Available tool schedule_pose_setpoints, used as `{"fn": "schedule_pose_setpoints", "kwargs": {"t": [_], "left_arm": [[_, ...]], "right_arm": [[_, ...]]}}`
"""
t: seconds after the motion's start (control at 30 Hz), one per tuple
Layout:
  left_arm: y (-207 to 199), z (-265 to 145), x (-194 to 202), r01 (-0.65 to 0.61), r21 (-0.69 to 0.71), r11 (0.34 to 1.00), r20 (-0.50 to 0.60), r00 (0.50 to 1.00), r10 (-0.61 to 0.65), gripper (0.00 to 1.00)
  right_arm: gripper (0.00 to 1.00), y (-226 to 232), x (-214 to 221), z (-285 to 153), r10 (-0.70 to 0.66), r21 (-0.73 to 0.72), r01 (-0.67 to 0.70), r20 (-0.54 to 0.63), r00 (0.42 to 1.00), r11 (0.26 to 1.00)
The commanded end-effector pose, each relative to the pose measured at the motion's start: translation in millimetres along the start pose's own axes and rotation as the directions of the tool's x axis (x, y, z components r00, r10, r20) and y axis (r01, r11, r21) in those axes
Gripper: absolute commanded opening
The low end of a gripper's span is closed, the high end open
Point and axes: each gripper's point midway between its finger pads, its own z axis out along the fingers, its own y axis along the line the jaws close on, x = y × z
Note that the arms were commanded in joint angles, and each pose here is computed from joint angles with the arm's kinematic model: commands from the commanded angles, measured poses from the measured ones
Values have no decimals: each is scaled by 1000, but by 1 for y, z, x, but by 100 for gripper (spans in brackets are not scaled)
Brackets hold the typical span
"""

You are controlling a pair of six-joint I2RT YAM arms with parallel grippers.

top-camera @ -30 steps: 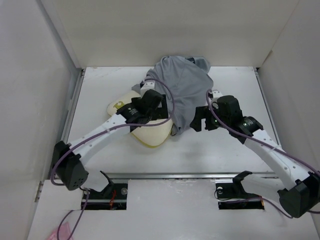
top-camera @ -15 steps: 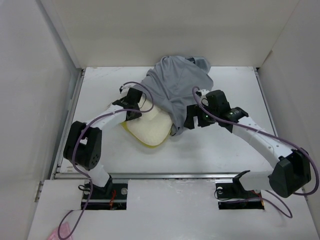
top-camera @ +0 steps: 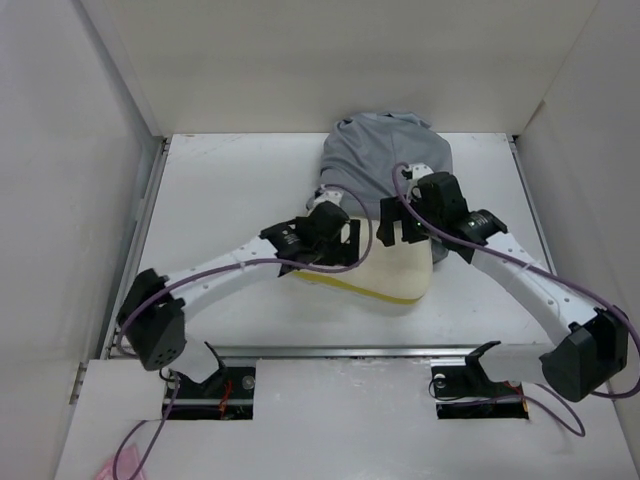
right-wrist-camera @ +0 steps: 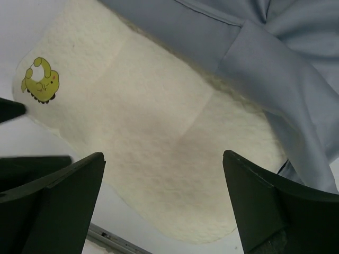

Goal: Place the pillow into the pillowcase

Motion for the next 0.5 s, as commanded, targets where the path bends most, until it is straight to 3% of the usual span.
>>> {"fn": "schedule_pose_setpoints", "kwargs": {"t": [0.0, 0.13, 0.2, 0.3, 0.33, 0.37, 0.47], "left_arm": [[43, -59, -45, 127, -111, 986, 181, 978, -106, 100], [133, -91, -64, 413, -279, 867, 395, 872, -289, 100], [173, -102, -79, 532, -281, 799, 489, 796, -358, 100], [208, -90, -75, 585, -283, 760, 490, 770, -409, 100], [213, -87, -74, 595, -285, 751, 482, 767, -425, 100], [216, -82, -69, 601, -285, 747, 459, 770, -444, 100], [230, -83, -71, 629, -292, 720, 474, 749, -463, 100]], "right_arm": [[98, 4, -9, -17, -39, 27, 38, 47, 998, 999], [98, 37, 2, -1, -61, -13, 61, 8, 998, 998], [99, 67, 4, 9, -64, -71, 64, -6, 998, 995], [99, 94, 2, 38, -49, -45, 47, -53, 997, 998], [99, 115, -13, 38, -61, -41, 61, -16, 998, 997], [99, 120, 3, 61, -75, -4, 75, -82, 994, 997], [99, 133, -2, 85, -30, 69, 38, -115, 993, 997]]}}
